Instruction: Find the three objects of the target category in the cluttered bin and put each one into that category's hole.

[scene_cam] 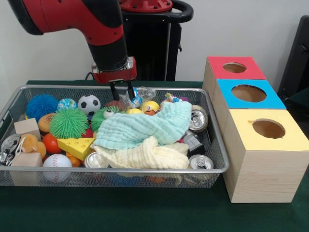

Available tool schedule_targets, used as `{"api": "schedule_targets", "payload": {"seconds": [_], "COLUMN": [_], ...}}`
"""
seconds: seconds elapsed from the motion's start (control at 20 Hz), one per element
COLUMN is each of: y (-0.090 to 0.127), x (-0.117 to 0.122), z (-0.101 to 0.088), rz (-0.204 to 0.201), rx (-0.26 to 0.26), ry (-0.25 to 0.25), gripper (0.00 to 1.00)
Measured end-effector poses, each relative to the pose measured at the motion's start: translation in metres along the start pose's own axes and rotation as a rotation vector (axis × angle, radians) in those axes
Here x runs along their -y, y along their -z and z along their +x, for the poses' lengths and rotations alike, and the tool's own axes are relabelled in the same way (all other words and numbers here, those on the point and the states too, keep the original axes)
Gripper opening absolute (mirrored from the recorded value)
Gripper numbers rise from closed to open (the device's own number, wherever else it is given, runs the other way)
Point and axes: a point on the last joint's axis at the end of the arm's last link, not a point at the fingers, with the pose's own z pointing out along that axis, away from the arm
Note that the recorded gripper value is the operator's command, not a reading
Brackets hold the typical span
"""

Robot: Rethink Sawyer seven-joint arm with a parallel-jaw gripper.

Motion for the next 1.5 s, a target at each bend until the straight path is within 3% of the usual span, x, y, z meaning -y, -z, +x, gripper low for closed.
{"api": "schedule_targets", "payload": {"seconds": [0.55, 1.0, 1.25, 1.5], "y": [-0.011, -0.002, 0.004, 0.014], "x": [-0.022, -0.028, -0.036, -0.047], "z": [0.007, 0.005, 0.005, 0.006], "rz": [0.015, 0.026, 0.008, -0.009], "rx": [0.027, 0.021, -0.011, -0.084], "ry": [0.035, 0.010, -0.023, -0.056], "gripper": [0.00, 0.00, 0.00, 0.00]}}
